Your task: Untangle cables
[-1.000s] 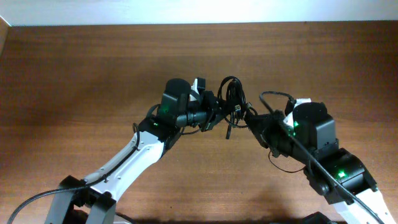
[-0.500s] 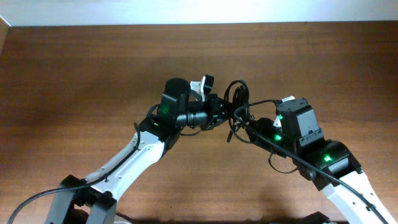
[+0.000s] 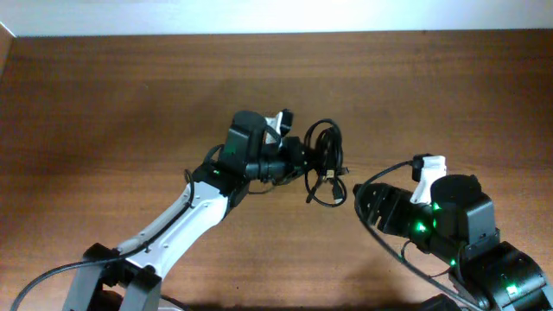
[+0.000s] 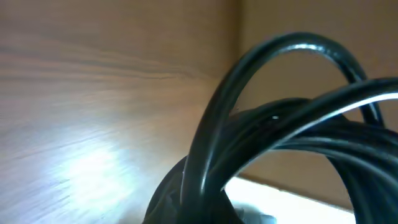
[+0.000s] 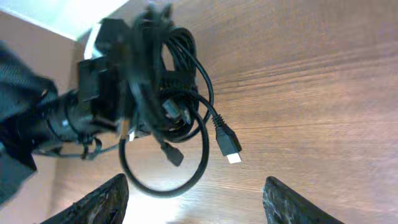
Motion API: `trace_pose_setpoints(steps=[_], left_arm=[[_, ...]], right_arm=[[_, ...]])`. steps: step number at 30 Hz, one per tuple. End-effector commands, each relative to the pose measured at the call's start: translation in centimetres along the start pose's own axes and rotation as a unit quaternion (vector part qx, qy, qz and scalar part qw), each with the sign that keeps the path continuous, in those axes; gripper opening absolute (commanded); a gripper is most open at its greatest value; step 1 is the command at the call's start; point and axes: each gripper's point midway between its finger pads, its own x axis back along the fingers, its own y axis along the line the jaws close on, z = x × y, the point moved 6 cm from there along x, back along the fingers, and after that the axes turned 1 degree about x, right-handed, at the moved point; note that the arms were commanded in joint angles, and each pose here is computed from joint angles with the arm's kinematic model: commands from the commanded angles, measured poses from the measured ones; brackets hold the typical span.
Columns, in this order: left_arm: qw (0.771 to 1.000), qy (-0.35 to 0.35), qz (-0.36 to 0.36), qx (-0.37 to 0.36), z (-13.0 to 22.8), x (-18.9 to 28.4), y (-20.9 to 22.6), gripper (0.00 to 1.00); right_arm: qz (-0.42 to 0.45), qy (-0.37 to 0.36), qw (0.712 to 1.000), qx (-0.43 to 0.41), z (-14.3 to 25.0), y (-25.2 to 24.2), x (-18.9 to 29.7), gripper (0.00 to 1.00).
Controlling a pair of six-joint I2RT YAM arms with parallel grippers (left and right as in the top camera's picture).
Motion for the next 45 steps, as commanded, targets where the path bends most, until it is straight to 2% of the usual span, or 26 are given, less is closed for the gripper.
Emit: trace_pose_setpoints(steps=[1, 2, 4, 7, 9, 13, 18, 20, 21, 22, 23, 24, 26, 28, 30, 33, 39, 41, 42, 44, 45], left_arm=[[0.992, -0.055, -0.098, 0.055, -0.5, 0.4, 3.1, 0.0], [0.987, -0.064, -0.135, 0.06, 0.1, 0.2, 4.0, 0.0], [0.986, -0.055, -0.152, 0.035, 1.9, -1.1, 3.4, 0.0], [0.982, -0.064, -0.169, -0.06, 3.8, -2.9, 0.6, 0.0], [0.97, -0.098, -0.204, -0.094, 4.0, -2.9, -0.3, 0.0], [0.965, -0.12, -0.21, -0.102, 3.8, -2.9, -0.6, 0.0], [0.974, -0.095, -0.181, -0.097, 4.2, -3.2, -1.6, 0.0], [0.978, -0.075, -0.169, -0.096, 4.7, -3.4, -1.8, 0.0], [0.978, -0.073, -0.169, -0.096, 4.8, -3.4, -1.8, 0.0], [0.978, -0.073, -0.169, -0.096, 4.8, -3.4, -1.8, 0.0], [0.979, -0.071, -0.168, -0.096, 4.8, -3.4, -1.8, 0.0], [0.978, -0.072, -0.174, -0.094, 4.8, -3.3, -1.6, 0.0], [0.966, -0.092, -0.231, -0.075, 4.2, -2.3, 0.3, 0.0], [0.955, -0.104, -0.276, 0.02, 3.5, -0.7, 2.6, 0.0], [0.951, -0.093, -0.291, 0.036, 3.6, -0.2, 3.3, 0.0], [0.948, -0.102, -0.29, 0.082, 3.8, -0.1, 3.4, 0.0], [0.923, -0.114, -0.328, 0.168, 4.7, 0.8, 4.8, 0.0], [0.93, -0.084, -0.312, 0.177, 5.3, 0.4, 4.4, 0.0], [0.94, -0.064, -0.295, 0.159, 5.4, 0.0, 3.8, 0.0], [0.967, -0.014, -0.235, 0.097, 5.5, -1.1, 2.0, 0.0], [0.976, 0.005, -0.205, 0.071, 5.6, -1.5, 1.1, 0.0]], right_arm=[[-0.02, 0.017, 0.986, 0.164, 0.5, 0.5, 0.3, 0.68], [-0.028, 0.03, 0.975, 0.219, 0.9, 0.5, 0.3, 0.68], [-0.019, 0.053, 0.961, 0.27, 1.5, -0.1, -0.1, 0.71], [-0.024, 0.116, 0.951, 0.286, 2.3, -0.4, -2.1, 0.72], [-0.055, 0.158, 0.942, 0.291, 3.1, -0.1, -3.1, 0.72], [-0.069, 0.208, 0.916, 0.335, 5.3, 1.0, -4.5, 0.71], [-0.033, 0.255, 0.908, 0.33, 6.0, 0.1, -7.0, 0.7], [-0.009, 0.242, 0.909, 0.338, 5.4, -0.3, -7.6, 0.7], [-0.011, 0.235, 0.911, 0.34, 5.2, -0.1, -7.8, 0.63], [-0.013, 0.231, 0.911, 0.341, 5.1, 0.0, -7.8, 0.43], [-0.014, 0.23, 0.911, 0.341, 5.1, 0.0, -7.8, 0.04], [-0.016, 0.231, 0.912, 0.337, 5.1, 0.1, -7.8, 0.04], [-0.016, 0.213, 0.926, 0.311, 4.8, 0.4, -7.2, 0.04], [-0.01, 0.141, 0.955, 0.26, 3.1, 1.4, -6.0, 0.04], [-0.004, 0.072, 0.972, 0.223, 1.6, 1.9, -4.2, 0.04], [0.09, -0.027, 0.99, 0.102, -0.1, -0.3, -1.5, 0.04], [0.062, -0.125, 0.989, 0.051, -1.2, -0.1, 2.5, 0.04], [0.085, -0.102, 0.99, 0.049, -0.4, -1.0, 2.6, 0.04], [0.098, -0.089, 0.99, 0.045, 0.1, -1.5, 2.6, 0.06], [0.114, -0.072, 0.99, 0.047, 0.7, -2.2, 2.6, 0.53], [0.121, -0.062, 0.99, 0.048, 1.1, -2.5, 2.6, 0.67]])
